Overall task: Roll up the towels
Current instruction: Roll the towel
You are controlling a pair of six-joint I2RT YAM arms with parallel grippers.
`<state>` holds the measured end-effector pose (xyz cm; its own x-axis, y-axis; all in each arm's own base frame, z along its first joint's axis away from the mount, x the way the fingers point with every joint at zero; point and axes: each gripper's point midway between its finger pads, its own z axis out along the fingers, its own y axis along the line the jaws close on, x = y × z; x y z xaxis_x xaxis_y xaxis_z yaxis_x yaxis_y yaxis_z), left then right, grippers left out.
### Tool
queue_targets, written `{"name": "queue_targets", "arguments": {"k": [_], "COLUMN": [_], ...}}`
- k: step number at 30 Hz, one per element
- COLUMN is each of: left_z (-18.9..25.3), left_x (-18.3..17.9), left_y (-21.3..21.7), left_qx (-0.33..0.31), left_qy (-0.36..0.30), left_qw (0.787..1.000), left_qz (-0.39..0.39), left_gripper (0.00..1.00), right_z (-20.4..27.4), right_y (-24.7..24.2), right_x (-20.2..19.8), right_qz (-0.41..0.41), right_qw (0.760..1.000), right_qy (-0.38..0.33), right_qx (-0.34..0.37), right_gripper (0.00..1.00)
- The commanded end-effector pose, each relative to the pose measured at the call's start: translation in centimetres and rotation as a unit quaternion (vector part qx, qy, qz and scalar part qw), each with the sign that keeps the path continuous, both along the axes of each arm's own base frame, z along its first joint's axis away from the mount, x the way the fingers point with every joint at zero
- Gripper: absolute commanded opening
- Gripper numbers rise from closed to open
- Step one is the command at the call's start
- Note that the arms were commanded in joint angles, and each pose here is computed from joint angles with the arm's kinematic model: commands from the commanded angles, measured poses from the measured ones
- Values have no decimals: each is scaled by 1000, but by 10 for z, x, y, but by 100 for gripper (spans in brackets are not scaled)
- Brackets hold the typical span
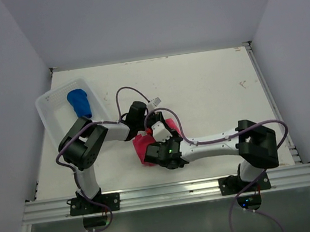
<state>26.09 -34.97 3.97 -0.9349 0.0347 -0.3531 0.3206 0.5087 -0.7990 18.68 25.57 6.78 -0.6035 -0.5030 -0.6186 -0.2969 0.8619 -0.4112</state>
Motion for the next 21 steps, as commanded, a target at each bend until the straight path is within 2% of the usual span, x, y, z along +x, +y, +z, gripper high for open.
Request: {"name": "queue_targets", "arguments": {"k": [1,7,8,11,12,16,21], "left_z": [-31,-26,-25,-24,-23,-21,-19], "left_x": [2,4,4,5,5,5,5], "left_y": [15,16,16,17,17,17,17], "left_qx": [52,52,52,52,51,50,49], "left_qy": [6,0,-2,-4,-5,-7,-10], "left_qw": [998,999,998,998,998,998,998], "left_qz": [16,17,19,22,22,23,25], "left_gripper": [28,27,27,27,27,27,27], "right_z": [9,24,29,27,32,26,16], "right_y": [0,-9,-7,-8,-8,-18,-21], "right_x": [1,-2,-6,-3,-2,5,9], "right_qz": [-28,-46,-41,-42,-48,-71,-90], "right_qw": [998,987,980,965,952,919,899], "right_qy": [-11,-13,-6,9,33,63,87], "right_qx": [55,152,195,260,301,384,421], "right_gripper": [64,60,59,55,55,54,54]}}
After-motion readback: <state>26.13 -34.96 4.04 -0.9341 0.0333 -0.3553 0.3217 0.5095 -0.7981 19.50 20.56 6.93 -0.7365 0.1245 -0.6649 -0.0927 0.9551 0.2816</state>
